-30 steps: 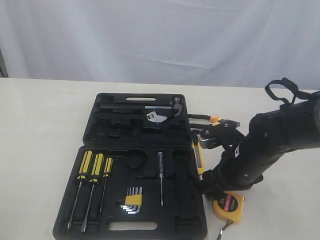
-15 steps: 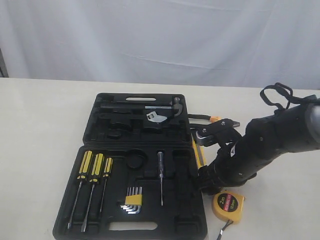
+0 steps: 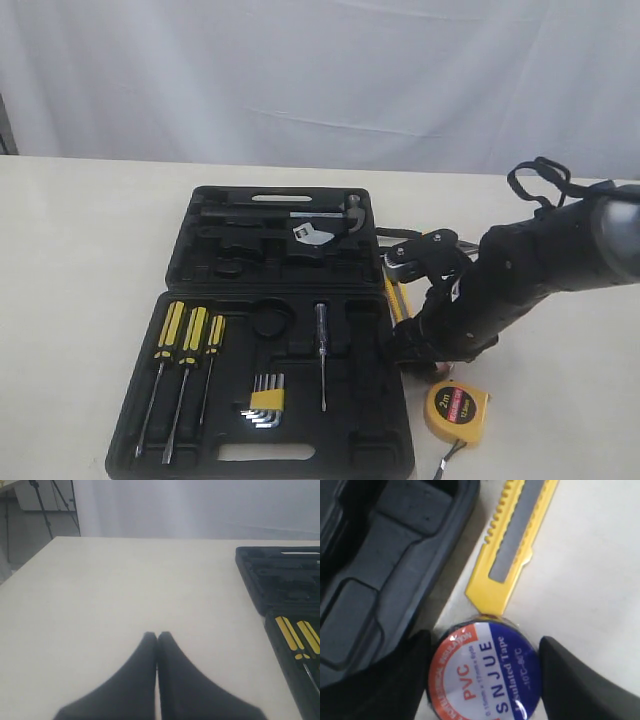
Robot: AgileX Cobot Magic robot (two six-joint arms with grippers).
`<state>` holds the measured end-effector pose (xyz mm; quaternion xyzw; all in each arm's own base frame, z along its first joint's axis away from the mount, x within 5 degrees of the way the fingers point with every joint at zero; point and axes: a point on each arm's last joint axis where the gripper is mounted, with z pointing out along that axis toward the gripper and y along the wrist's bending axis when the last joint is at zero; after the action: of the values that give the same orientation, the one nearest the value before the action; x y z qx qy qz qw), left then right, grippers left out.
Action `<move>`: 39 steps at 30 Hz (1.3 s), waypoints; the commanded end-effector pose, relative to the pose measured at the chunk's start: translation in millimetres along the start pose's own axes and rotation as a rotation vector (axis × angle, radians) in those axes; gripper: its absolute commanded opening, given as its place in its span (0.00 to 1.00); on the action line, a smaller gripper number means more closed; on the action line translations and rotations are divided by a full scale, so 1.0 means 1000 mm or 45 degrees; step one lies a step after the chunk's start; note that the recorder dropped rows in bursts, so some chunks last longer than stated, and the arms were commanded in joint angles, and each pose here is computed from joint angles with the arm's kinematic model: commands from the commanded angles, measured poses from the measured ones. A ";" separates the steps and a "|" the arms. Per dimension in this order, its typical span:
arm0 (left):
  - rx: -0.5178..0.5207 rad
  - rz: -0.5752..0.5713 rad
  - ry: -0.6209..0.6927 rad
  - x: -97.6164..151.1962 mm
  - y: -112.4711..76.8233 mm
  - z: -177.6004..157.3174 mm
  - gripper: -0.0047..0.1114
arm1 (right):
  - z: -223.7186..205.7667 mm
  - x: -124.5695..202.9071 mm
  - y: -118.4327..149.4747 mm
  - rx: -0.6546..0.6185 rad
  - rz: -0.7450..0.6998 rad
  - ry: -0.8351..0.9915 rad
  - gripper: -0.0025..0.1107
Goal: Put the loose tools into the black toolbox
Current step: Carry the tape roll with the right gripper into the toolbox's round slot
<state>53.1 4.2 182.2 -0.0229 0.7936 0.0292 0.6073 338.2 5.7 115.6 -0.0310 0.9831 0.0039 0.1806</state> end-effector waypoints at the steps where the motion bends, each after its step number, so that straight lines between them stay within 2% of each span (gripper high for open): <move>1: 0.010 -0.013 -0.011 0.000 -0.001 0.000 0.04 | -0.018 -0.010 0.001 -0.005 -0.017 0.005 0.02; 9: 0.010 -0.013 -0.011 0.000 -0.001 0.000 0.04 | -0.075 -0.035 0.012 -0.104 0.065 -0.015 0.02; 14: 0.010 -0.013 -0.011 0.000 -0.001 0.000 0.04 | -0.097 -0.053 0.051 -0.165 -0.064 -0.102 0.02; 19: 0.010 -0.013 -0.011 0.000 -0.001 0.000 0.04 | -0.104 -0.087 0.097 -0.235 -0.150 -0.186 0.02; 23: 0.010 -0.013 -0.011 0.000 -0.001 0.000 0.04 | -0.088 -0.112 0.118 -0.259 -0.164 -0.114 0.02; 27: 0.010 -0.013 -0.011 0.000 -0.001 0.000 0.04 | -0.051 -0.127 0.134 -0.262 -0.190 -0.039 0.02; 31: 0.010 -0.013 -0.011 0.000 -0.001 0.000 0.04 | -0.013 -0.128 0.136 -0.233 -0.205 0.034 0.02; 34: 0.010 -0.013 -0.011 0.000 -0.001 0.000 0.04 | 0.007 -0.124 0.131 -0.153 -0.219 0.080 0.02; 39: 0.010 -0.013 -0.011 0.000 -0.001 0.000 0.04 | 0.019 -0.122 0.125 -0.052 -0.251 0.094 0.02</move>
<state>53.1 4.2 182.2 -0.0229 0.7936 0.0292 0.6073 448.4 143.8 144.2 -0.1247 0.9812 0.0315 0.1436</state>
